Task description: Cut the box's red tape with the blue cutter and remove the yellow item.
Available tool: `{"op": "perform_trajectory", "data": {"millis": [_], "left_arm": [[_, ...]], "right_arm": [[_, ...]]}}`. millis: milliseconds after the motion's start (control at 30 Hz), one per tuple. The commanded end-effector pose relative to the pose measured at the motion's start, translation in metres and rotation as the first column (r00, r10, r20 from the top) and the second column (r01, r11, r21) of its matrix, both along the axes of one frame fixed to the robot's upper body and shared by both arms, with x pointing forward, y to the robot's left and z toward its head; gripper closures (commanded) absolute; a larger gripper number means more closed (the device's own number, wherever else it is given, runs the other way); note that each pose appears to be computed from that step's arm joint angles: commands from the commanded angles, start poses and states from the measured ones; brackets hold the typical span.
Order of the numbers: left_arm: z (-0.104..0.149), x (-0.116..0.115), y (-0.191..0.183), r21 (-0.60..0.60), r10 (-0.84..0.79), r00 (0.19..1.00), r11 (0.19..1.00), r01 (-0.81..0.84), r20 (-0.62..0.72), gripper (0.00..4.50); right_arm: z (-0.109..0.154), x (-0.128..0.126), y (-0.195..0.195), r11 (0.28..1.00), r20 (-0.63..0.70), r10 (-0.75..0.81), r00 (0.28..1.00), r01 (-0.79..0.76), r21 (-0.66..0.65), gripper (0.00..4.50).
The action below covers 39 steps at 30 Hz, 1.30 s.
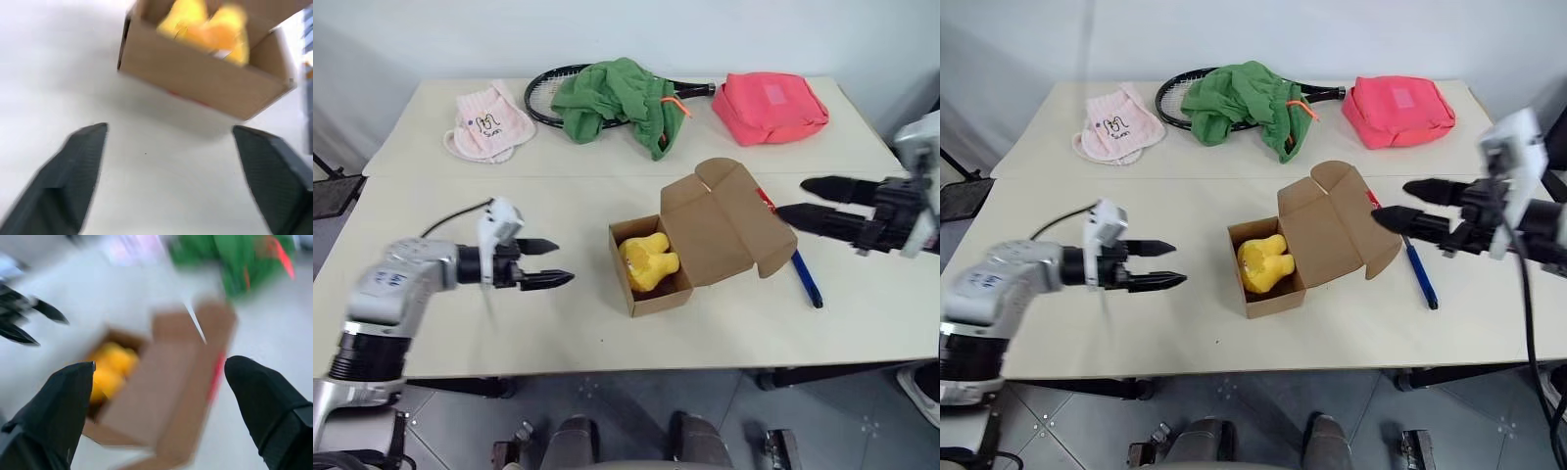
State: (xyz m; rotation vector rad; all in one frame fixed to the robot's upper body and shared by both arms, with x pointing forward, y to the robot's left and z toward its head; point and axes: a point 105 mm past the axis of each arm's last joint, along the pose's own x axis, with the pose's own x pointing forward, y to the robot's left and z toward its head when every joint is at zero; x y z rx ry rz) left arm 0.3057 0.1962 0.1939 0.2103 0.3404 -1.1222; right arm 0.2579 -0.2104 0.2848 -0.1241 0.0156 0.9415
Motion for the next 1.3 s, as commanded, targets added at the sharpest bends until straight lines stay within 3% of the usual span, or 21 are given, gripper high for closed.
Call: {"op": "perform_trajectory", "data": {"millis": [33, 133, 333, 500, 600, 700, 800, 1067, 1167, 1300], "left_arm": [[0.008, -0.011, 0.019, 0.057, -0.026, 1.0, 0.998, 0.026, -0.015, 0.02], [0.007, -0.013, 0.036, 0.088, 0.014, 1.0, 0.996, -0.011, -0.023, 0.02], [0.008, -0.016, 0.038, 0.038, -0.038, 0.991, 0.999, 0.034, 0.126, 0.02], [0.02, -0.008, -0.015, 0.119, -0.172, 0.971, 0.981, 0.154, 0.166, 0.02], [0.022, 0.0, -0.061, 0.184, -0.239, 0.967, 0.958, 0.221, 0.083, 0.02], [0.031, 0.01, -0.121, 0.225, -0.345, 0.93, 0.923, 0.312, 0.124, 0.02], [0.023, 0.015, -0.154, 0.306, -0.418, 0.899, 0.879, 0.365, 0.128, 0.02], [-0.013, 0.027, -0.18, 0.511, -0.507, 0.856, 0.766, 0.391, 0.106, 0.02], [-0.019, 0.03, -0.184, 0.533, -0.52, 0.847, 0.75, 0.391, 0.111, 0.5], [-0.024, 0.03, -0.189, 0.539, -0.539, 0.836, 0.737, 0.407, 0.106, 1.7]], "right_arm": [[-0.009, -0.022, 0.016, 0.977, 0.174, 0.177, 0.969, -0.151, -0.154, 0.0], [-0.013, -0.028, 0.028, 0.969, 0.263, 0.228, 0.937, -0.193, -0.155, 0.0], [-0.014, -0.037, 0.035, 0.96, 0.317, 0.26, 0.912, -0.207, -0.19, 0.0], [-0.012, -0.039, 0.025, 0.958, 0.307, 0.234, 0.922, -0.166, -0.233, 0.0], [-0.011, -0.043, 0.022, 0.953, 0.247, 0.243, 0.938, -0.183, -0.242, 0.0], [-0.013, -0.051, 0.021, 0.943, 0.141, 0.264, 0.954, -0.224, -0.245, 0.0], [-0.016, -0.053, 0.024, 0.944, 0.129, 0.255, 0.958, -0.218, -0.249, 0.0], [-0.009, -0.058, 0.034, 0.964, 0.167, 0.216, 0.962, -0.182, -0.196, 0.0], [-0.007, -0.06, 0.036, 0.97, 0.179, 0.196, 0.964, -0.163, -0.18, 0.0], [-0.008, -0.063, 0.036, 0.975, 0.169, 0.173, 0.97, -0.144, -0.172, 0.0]]}}
